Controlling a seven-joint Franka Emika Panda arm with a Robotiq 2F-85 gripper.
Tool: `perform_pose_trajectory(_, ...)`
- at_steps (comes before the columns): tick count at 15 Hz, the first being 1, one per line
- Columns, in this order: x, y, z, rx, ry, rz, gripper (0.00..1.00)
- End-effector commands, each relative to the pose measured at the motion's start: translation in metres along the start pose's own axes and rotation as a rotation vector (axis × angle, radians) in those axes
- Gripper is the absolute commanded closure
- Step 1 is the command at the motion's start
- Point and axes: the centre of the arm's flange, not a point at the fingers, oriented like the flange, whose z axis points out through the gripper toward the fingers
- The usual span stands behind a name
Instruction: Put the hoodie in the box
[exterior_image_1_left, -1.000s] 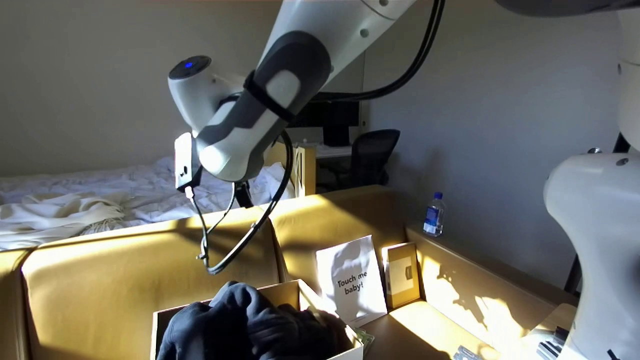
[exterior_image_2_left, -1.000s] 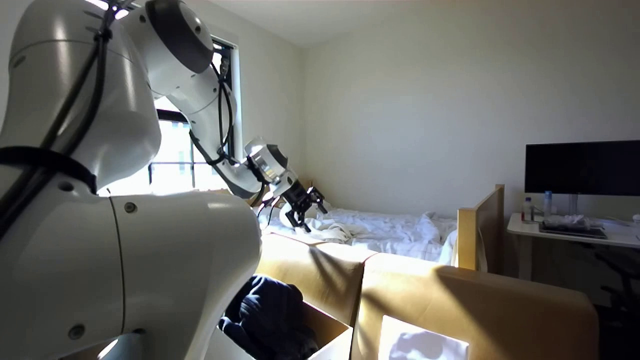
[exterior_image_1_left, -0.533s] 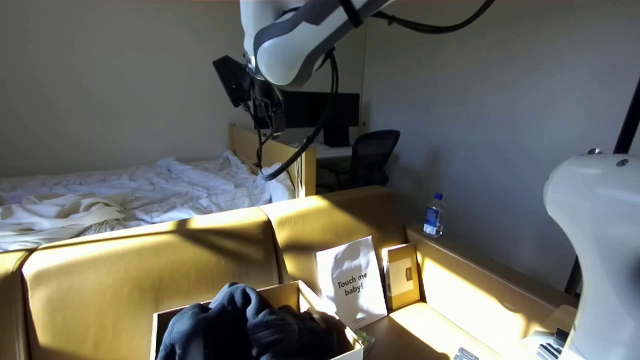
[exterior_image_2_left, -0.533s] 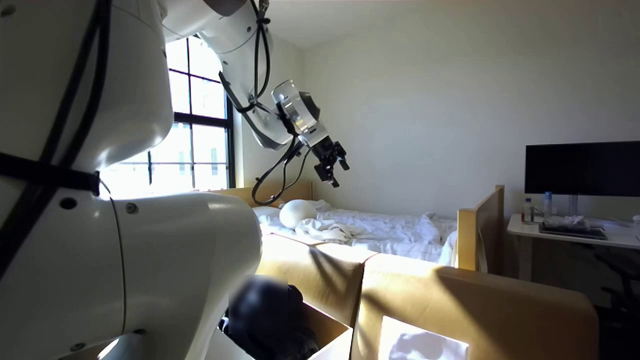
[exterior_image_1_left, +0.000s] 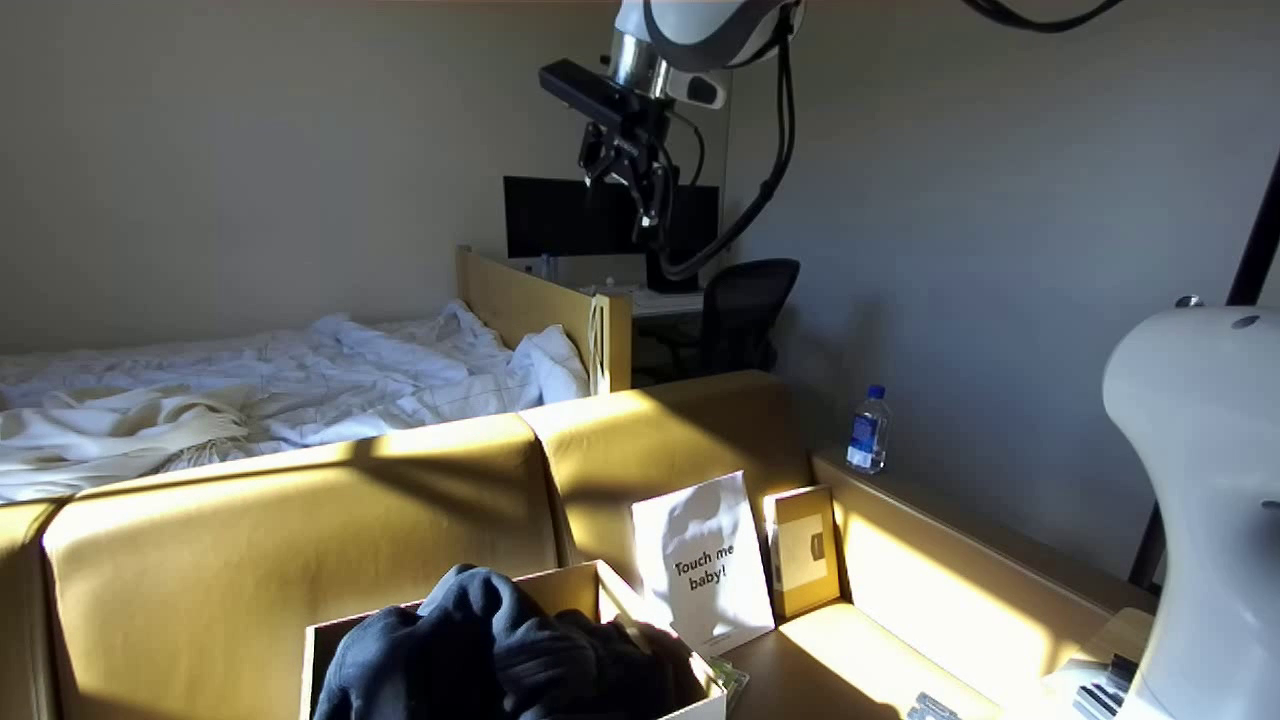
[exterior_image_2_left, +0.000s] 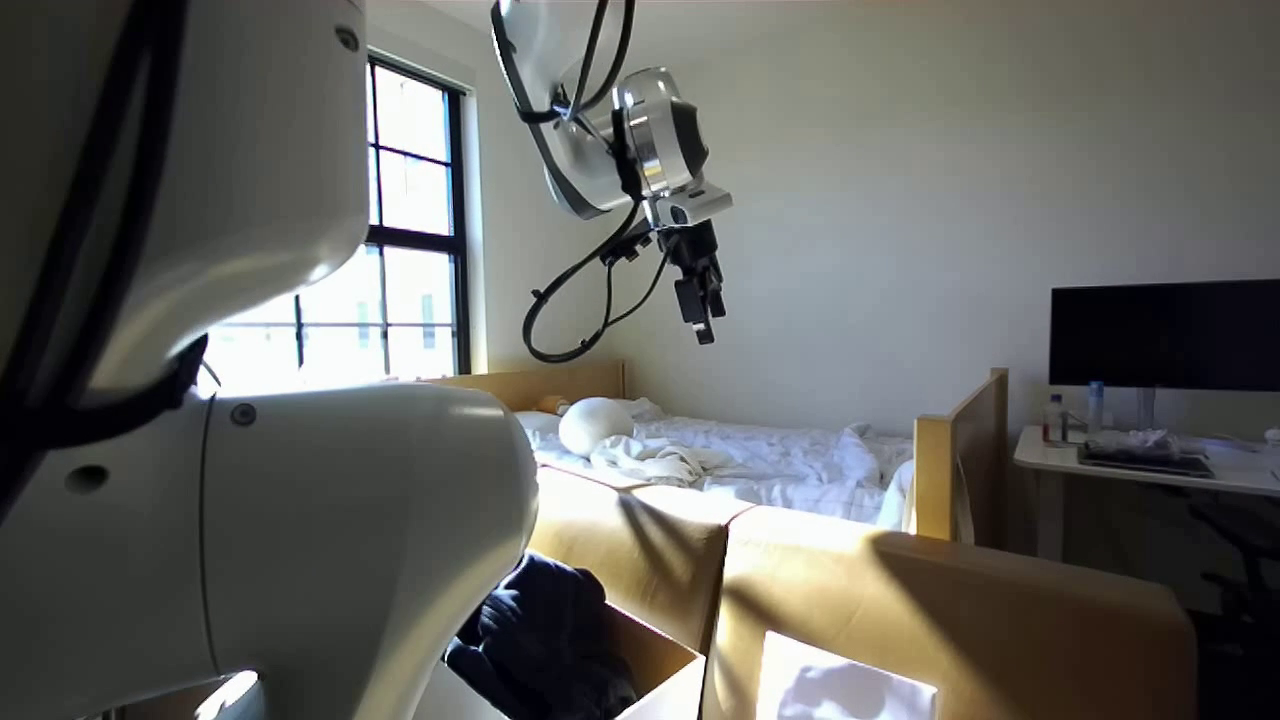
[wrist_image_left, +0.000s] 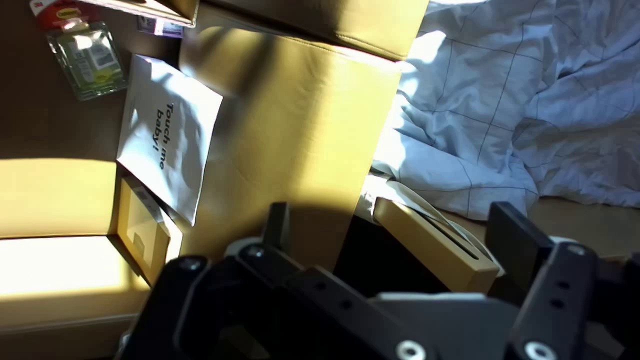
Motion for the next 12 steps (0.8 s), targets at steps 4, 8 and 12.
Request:
perform_pose_trajectory(4,0.027,0.062,-0.08,-0.141,-0.179,-0.257,0.0)
perform_pose_trajectory(8,0.096,0.054,-0.054,-0.156,-0.225,-0.462,0.0)
perform_pose_trajectory(12,0.117,0.066,-0.033,-0.157,-0.247,-0.491,0.0)
